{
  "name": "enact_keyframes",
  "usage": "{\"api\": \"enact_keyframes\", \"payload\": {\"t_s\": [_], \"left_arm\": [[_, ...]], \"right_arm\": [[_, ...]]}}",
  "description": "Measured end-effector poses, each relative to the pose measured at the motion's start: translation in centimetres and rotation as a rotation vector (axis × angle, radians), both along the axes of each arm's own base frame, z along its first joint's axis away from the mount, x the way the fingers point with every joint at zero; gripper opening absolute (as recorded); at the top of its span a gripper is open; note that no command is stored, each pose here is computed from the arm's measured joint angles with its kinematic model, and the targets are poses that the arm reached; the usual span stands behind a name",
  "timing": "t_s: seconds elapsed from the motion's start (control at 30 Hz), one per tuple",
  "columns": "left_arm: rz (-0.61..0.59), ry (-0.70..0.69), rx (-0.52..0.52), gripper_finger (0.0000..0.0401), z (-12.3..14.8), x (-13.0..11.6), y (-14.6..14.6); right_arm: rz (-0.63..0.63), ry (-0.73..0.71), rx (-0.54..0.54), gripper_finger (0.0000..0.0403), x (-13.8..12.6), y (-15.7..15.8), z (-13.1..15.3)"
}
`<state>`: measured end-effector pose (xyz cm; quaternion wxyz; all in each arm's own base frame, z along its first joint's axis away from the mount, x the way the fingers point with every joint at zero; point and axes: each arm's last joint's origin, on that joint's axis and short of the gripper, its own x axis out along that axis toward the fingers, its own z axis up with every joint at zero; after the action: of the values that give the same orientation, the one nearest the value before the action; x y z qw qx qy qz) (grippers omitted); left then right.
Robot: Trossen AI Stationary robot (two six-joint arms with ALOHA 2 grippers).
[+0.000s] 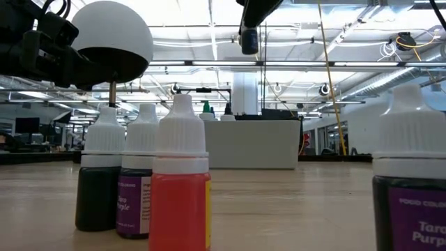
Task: Pick & Place food coloring
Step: Put the top small blue food coloring bottle into the gray bin
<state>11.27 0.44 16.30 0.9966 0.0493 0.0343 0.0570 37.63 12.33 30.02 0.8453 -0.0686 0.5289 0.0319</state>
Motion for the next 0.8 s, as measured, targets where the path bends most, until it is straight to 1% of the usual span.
{"api": "enact_keyframes", "payload": {"t_s": [0.33, 0.43, 0.8], "left_arm": [[0.001, 0.021, -0.012, 0.0047, -0.2, 0.0, 0.0], [0.001, 0.021, -0.013, 0.0047, -0.2, 0.0, 0.0], [0.001, 0.020, -0.016, 0.0047, -0.2, 0.0, 0.0]], "right_arm": [[0.012, 0.003, -0.004, 0.0051, 0.0, -0.1, -0.1], [0.007, 0.004, -0.007, 0.0052, 0.2, -0.6, -0.1], [-0.029, -0.002, -0.041, 0.0054, 0.8, -5.2, 0.6]]}}
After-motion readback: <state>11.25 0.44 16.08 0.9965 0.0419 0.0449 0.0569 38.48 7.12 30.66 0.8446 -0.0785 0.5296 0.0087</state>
